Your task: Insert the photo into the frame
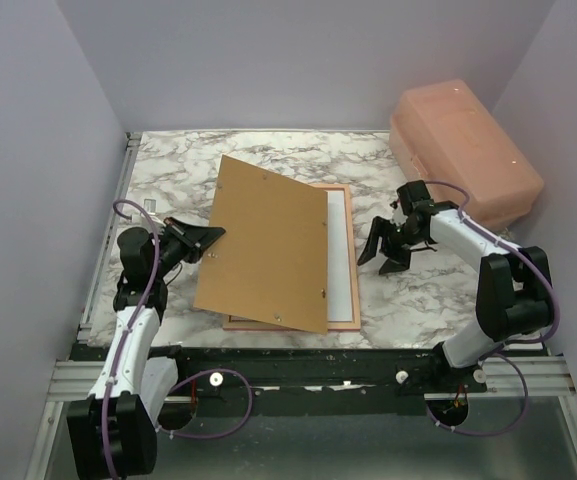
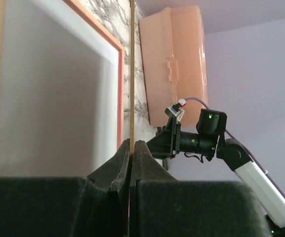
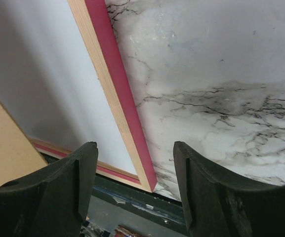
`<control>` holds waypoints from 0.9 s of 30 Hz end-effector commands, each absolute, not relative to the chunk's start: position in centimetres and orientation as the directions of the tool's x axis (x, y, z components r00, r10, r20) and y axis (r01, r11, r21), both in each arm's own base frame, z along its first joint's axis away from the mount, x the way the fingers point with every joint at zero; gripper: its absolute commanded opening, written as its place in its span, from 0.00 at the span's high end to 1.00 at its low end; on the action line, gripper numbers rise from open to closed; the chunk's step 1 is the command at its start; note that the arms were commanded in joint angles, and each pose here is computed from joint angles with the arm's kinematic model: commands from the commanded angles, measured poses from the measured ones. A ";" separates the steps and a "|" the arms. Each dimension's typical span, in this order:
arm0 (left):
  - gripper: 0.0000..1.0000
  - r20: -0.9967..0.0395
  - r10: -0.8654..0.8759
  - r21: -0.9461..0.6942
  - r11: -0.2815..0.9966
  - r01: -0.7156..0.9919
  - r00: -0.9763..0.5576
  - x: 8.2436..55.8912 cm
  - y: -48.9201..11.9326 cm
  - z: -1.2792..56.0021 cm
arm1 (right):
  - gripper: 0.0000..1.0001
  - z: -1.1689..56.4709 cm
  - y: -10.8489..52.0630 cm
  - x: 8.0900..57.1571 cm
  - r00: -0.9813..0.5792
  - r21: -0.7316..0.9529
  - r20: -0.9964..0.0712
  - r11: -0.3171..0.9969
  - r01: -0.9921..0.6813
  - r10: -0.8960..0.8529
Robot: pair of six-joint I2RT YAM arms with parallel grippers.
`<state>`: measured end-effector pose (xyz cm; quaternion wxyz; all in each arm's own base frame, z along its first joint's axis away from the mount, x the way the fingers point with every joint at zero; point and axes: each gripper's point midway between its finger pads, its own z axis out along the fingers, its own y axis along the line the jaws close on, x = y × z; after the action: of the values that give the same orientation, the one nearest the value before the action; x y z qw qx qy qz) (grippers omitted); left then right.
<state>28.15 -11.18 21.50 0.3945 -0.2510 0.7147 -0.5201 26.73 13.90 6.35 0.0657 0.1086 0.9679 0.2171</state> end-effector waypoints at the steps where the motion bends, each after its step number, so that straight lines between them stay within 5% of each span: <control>1: 1.00 -0.308 -0.805 -0.947 0.309 0.084 -0.507 29.6 -11.1 22.6 | 0.31 6.5 15.2 26.5 -0.973 0.516 -0.069 0.842 0.156 0.222; 27: 1.00 -0.286 -0.740 -0.951 0.298 0.084 -0.609 33.5 -15.3 18.5 | 0.52 2.9 15.9 27.3 -0.950 0.579 0.030 0.769 0.270 0.311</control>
<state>32.24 -14.45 15.44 0.3421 -0.2681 0.7410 -0.5119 27.62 15.57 4.07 0.0490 0.1403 0.9461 0.2876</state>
